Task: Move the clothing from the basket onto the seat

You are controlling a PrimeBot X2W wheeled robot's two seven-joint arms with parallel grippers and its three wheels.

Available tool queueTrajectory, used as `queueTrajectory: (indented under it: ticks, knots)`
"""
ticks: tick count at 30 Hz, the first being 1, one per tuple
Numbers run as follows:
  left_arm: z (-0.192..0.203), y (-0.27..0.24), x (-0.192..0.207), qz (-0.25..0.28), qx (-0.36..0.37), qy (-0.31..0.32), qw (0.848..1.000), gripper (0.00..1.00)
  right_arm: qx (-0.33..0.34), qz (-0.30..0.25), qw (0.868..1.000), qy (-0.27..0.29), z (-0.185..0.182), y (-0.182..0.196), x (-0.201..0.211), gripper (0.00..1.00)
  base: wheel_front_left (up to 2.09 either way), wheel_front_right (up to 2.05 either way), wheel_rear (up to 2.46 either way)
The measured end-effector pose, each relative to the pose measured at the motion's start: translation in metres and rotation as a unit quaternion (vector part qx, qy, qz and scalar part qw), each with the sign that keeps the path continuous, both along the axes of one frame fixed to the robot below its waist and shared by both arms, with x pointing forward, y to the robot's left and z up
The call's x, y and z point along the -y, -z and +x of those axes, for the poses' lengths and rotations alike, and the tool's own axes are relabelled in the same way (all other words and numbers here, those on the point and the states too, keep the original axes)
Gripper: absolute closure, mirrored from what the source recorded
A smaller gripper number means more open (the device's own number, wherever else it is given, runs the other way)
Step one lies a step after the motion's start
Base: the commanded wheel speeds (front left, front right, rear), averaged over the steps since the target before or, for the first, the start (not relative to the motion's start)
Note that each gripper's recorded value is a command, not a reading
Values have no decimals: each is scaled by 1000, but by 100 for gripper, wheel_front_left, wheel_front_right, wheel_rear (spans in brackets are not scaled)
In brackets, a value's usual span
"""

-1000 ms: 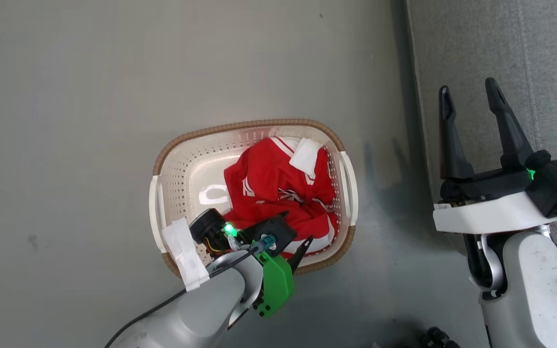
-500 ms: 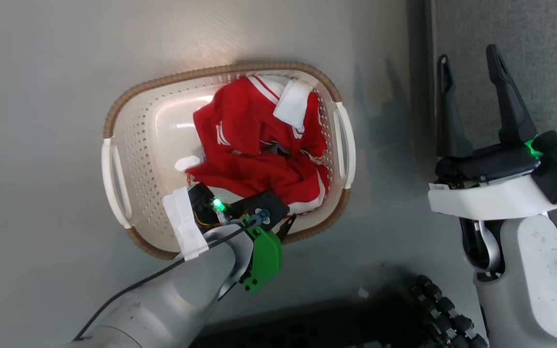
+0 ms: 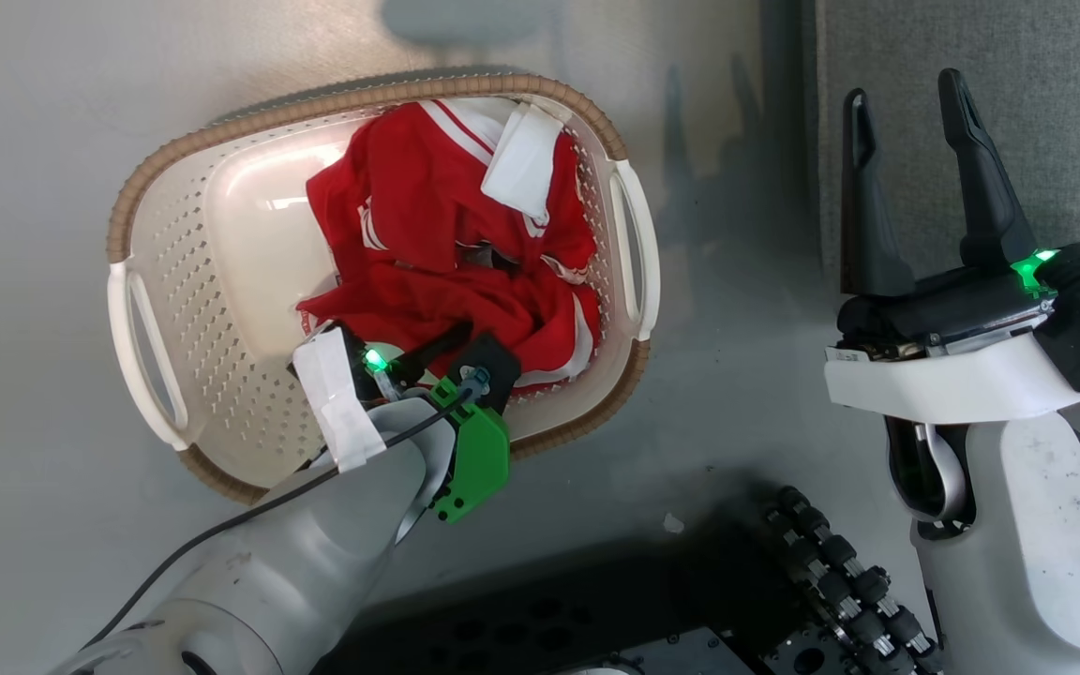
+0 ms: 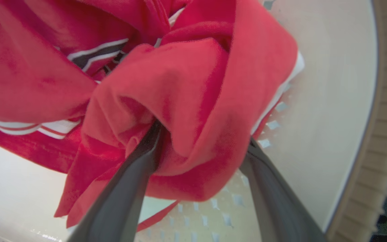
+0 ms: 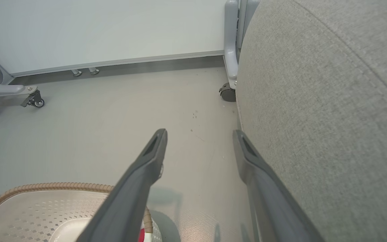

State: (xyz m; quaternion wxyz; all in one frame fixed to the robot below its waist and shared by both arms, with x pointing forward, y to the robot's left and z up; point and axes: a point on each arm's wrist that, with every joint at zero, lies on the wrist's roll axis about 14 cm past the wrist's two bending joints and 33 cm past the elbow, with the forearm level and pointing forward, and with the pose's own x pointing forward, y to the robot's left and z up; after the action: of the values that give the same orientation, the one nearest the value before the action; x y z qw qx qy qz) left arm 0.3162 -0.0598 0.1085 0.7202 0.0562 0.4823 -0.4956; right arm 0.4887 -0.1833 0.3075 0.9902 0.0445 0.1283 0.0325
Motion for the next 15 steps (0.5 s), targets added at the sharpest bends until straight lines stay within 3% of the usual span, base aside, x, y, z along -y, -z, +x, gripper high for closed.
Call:
queueTrajectory:
  ticks: [6,7,8,9,15]
  knots:
    - [7,12,-3,19,-5,-13,1000,0,-4,-2,1000,7,-2,2,6,0,0,0,0]
    - [7,13,-4,23,-9,-17,1000,34,-4,-3,1000,7,-3,2,6,0,0,0,0]
    - [8,15,-5,25,-10,-17,999,59,-4,-3,1000,8,-3,2,7,0,0,0,0]
    - [8,15,-4,24,-11,-16,1000,100,-3,-2,1000,10,-3,1,8,0,0,0,0]
    - [17,14,-4,19,-5,-24,1000,100,2,1,1000,15,-2,-2,10,0,0,0,0]
